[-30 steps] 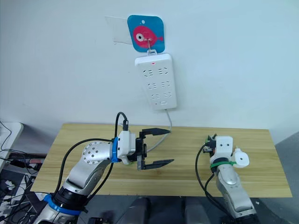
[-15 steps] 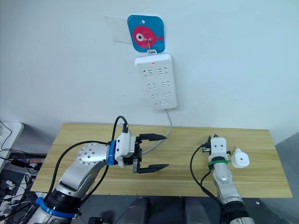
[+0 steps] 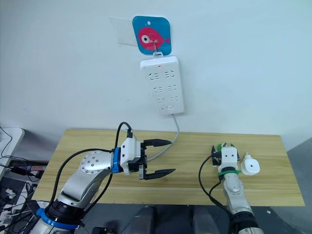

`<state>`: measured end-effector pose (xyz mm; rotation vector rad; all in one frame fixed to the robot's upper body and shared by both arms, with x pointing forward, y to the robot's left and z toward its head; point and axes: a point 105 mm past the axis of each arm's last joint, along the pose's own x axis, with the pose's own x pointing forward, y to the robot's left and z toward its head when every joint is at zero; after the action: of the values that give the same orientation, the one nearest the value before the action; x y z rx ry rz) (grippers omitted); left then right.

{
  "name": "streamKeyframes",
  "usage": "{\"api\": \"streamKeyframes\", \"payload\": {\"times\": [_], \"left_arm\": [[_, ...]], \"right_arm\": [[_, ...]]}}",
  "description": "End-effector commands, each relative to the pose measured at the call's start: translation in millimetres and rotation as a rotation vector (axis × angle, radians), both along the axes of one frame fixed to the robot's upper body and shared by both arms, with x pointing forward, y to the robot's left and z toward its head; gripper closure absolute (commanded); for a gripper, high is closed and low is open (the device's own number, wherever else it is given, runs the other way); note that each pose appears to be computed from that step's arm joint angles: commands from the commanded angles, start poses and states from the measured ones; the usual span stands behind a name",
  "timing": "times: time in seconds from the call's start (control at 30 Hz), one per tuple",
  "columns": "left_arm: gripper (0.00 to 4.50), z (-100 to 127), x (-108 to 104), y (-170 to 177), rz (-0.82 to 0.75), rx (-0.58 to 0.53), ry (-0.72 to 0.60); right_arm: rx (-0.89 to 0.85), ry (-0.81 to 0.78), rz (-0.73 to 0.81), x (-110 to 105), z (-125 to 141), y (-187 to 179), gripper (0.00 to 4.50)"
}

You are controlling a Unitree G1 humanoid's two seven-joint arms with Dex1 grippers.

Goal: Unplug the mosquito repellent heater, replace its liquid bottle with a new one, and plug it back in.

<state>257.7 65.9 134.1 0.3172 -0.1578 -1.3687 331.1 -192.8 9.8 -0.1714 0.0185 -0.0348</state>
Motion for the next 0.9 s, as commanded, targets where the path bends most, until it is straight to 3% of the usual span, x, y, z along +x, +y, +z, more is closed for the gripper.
{"api": "streamKeyframes", "payload": {"times": [0.03, 0.2, 0.4, 0.5, 0.6, 0.7, 0.8, 0.9], "left_arm": [[0.0, 9, 0, 1, 0.022, -0.025, -0.032], [0.0, 9, -2, 6, 0.083, -0.046, -0.006], [0.0, 4, -3, 16, 0.224, -0.052, -0.012], [0.0, 5, 4, 36, 0.429, -0.091, -0.038], [0.0, -3, 7, 61, 0.648, -0.119, 0.0], [0.0, -12, 6, 83, 0.799, -0.162, 0.03], [0.0, -29, -2, 95, 0.841, -0.114, 0.074], [0.0, -35, -16, 100, 0.829, -0.159, 0.089]], "right_arm": [[0.015, -0.035, 0.018, -8, 10, -2, 0.01], [0.06, -0.042, 0.089, -35, 32, 5, 0.01], [0.102, -0.039, 0.184, -66, 82, 16, 0.01], [0.079, 0.001, 0.424, -76, 104, 45, 0.01], [0.05, 0.038, 0.623, -76, 115, 66, 0.01], [0.052, 0.031, 0.72, -65, 127, 76, 0.01], [0.045, 0.024, 0.827, -60, 136, 91, 0.01], [0.031, 0.011, 0.949, -60, 147, 109, 0.01]]}}
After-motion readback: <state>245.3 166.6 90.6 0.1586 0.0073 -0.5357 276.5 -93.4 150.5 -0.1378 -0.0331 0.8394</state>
